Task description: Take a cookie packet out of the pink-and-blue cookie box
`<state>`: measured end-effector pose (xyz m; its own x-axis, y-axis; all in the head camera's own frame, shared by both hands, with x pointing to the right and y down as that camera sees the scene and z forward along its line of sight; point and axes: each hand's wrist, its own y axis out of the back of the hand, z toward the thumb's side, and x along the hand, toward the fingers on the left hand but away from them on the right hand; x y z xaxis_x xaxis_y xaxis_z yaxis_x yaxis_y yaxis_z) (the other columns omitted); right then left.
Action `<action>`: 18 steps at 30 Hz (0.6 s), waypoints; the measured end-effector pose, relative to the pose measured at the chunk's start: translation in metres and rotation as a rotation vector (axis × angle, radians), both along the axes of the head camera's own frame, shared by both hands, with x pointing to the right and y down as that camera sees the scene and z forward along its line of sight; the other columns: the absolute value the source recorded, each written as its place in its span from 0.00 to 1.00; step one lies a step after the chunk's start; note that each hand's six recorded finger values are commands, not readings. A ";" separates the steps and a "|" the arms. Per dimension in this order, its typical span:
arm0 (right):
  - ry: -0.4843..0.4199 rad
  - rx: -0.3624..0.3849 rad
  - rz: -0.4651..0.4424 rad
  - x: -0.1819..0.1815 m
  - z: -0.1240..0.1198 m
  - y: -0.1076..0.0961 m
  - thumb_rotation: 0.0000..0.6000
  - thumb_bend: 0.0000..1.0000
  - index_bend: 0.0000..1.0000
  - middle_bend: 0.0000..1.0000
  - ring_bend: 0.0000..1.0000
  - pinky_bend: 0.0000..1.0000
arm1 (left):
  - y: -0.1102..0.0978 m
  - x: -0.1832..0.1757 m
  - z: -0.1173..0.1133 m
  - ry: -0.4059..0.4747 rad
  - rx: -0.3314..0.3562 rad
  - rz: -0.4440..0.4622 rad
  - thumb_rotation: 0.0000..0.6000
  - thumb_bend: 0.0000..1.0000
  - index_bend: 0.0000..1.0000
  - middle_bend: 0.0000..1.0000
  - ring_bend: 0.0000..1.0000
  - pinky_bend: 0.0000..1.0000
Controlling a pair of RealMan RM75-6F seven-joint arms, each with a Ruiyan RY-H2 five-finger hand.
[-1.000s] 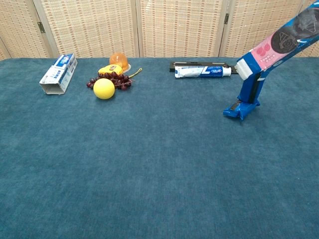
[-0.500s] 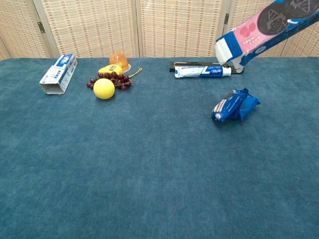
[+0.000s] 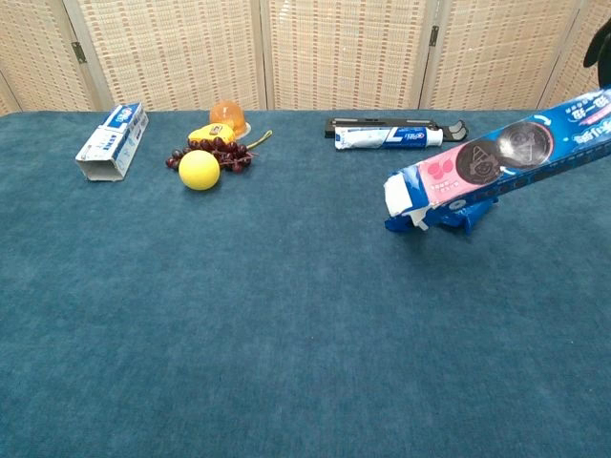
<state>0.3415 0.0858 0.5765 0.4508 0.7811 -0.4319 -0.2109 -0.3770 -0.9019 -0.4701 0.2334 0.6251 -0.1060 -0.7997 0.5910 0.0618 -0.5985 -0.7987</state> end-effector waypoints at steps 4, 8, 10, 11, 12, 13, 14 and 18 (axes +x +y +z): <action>-0.021 -0.051 0.022 0.011 0.025 0.011 1.00 0.22 0.52 0.24 0.19 0.00 | 0.000 0.001 0.000 -0.003 -0.002 0.009 1.00 0.36 0.00 0.00 0.00 0.00; 0.004 -0.121 0.033 0.023 0.046 0.026 1.00 0.22 0.23 0.05 0.06 0.00 | 0.000 0.000 0.000 -0.004 -0.003 0.007 1.00 0.36 0.00 0.00 0.00 0.00; 0.037 -0.156 0.035 0.029 0.053 0.031 1.00 0.22 0.03 0.00 0.00 0.00 | 0.000 0.000 0.001 -0.006 -0.003 0.008 1.00 0.36 0.00 0.00 0.00 0.00; 0.066 -0.176 0.038 0.034 0.056 0.033 1.00 0.22 0.00 0.00 0.00 0.00 | 0.000 0.001 0.001 -0.008 -0.004 0.010 1.00 0.36 0.00 0.00 0.00 0.00; 0.089 -0.185 0.040 0.038 0.058 0.034 1.00 0.22 0.00 0.00 0.00 0.00 | 0.001 0.001 0.001 -0.009 -0.006 0.012 1.00 0.36 0.00 0.00 0.00 0.00; 0.111 -0.189 0.044 0.042 0.059 0.035 1.00 0.22 0.00 0.00 0.00 0.00 | 0.001 0.002 0.001 -0.009 -0.007 0.013 1.00 0.36 0.00 0.00 0.00 0.00; 0.137 -0.195 0.054 0.047 0.059 0.034 1.00 0.22 0.00 0.00 0.00 0.00 | 0.001 0.002 0.001 -0.009 -0.007 0.014 1.00 0.36 0.00 0.00 0.00 0.00; 0.184 -0.232 0.103 0.059 0.054 0.035 1.00 0.22 0.00 0.00 0.00 0.00 | 0.001 0.002 0.001 -0.007 -0.007 0.013 1.00 0.36 0.00 0.00 0.00 0.00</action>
<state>0.4008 0.1210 0.6306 0.2717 0.6897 -0.6712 -0.3126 -0.5963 -0.7394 -0.4680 0.2343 0.6265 -0.0999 -0.7971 0.5956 0.0748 -0.6029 -0.7943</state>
